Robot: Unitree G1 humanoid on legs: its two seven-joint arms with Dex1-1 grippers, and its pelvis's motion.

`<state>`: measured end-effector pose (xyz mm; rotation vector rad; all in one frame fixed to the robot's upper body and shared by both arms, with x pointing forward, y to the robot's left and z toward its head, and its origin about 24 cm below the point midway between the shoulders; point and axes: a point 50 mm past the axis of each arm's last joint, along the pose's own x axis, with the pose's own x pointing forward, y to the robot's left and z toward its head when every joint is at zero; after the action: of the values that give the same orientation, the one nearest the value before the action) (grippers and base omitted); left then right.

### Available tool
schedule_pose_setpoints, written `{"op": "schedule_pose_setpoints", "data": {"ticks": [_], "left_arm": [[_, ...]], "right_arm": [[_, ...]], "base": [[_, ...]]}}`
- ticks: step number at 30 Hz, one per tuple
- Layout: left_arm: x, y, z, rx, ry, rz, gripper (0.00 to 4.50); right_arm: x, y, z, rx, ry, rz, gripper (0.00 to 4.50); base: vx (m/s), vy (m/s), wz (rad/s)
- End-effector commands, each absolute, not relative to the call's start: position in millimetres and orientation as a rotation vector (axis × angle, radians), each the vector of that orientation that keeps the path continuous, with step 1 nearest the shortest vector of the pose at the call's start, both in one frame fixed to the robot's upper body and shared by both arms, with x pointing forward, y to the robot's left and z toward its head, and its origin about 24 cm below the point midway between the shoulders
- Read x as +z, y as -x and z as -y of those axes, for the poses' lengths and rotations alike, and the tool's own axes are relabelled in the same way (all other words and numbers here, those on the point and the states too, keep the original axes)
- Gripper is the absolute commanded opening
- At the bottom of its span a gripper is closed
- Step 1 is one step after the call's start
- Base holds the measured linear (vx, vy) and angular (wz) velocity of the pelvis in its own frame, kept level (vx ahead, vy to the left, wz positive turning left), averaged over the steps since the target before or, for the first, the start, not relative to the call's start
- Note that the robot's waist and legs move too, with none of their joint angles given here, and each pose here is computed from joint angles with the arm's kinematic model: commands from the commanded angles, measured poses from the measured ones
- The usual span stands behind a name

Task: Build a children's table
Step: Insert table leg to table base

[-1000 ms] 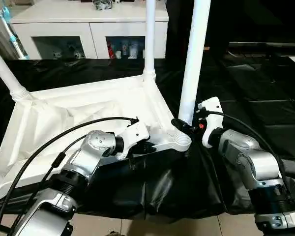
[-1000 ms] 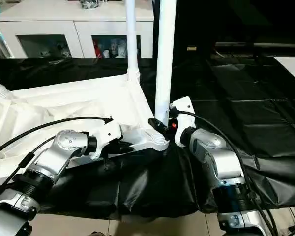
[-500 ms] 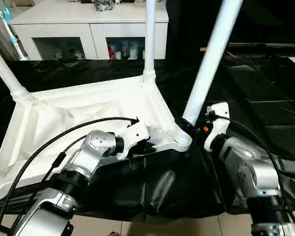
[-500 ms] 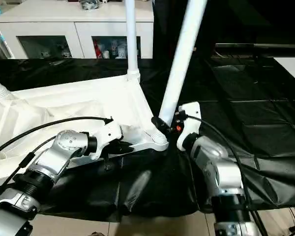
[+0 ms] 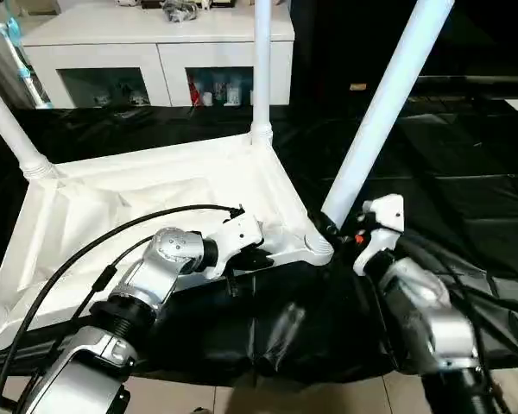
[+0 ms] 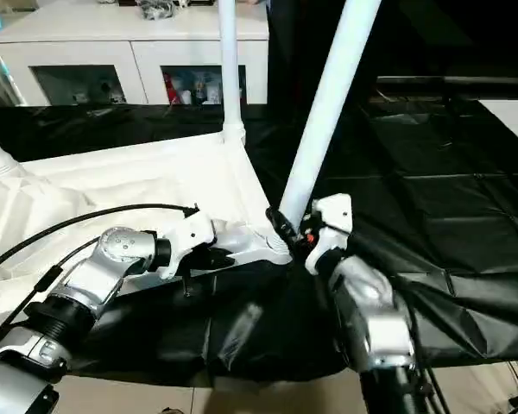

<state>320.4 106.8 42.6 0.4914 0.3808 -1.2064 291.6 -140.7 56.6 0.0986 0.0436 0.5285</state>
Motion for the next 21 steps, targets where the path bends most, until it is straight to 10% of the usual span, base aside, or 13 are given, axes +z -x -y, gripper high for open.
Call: {"op": "schedule_pose_setpoints", "data": {"ticks": [1,21], "left_arm": [[35.2,-322.9,-116.9,-1.142,-0.524,-0.437,0.00],[35.1,-322.3,-118.7,-1.116,-0.520,-0.426,0.00]], "right_arm": [[40.3,-285.6,140.9,0.516,-0.069,-0.104,1.89],[38.6,-288.5,129.0,0.732,0.059,-0.302,1.89]], "base": [[0.000,0.000,0.00],[0.000,0.000,0.00]]}}
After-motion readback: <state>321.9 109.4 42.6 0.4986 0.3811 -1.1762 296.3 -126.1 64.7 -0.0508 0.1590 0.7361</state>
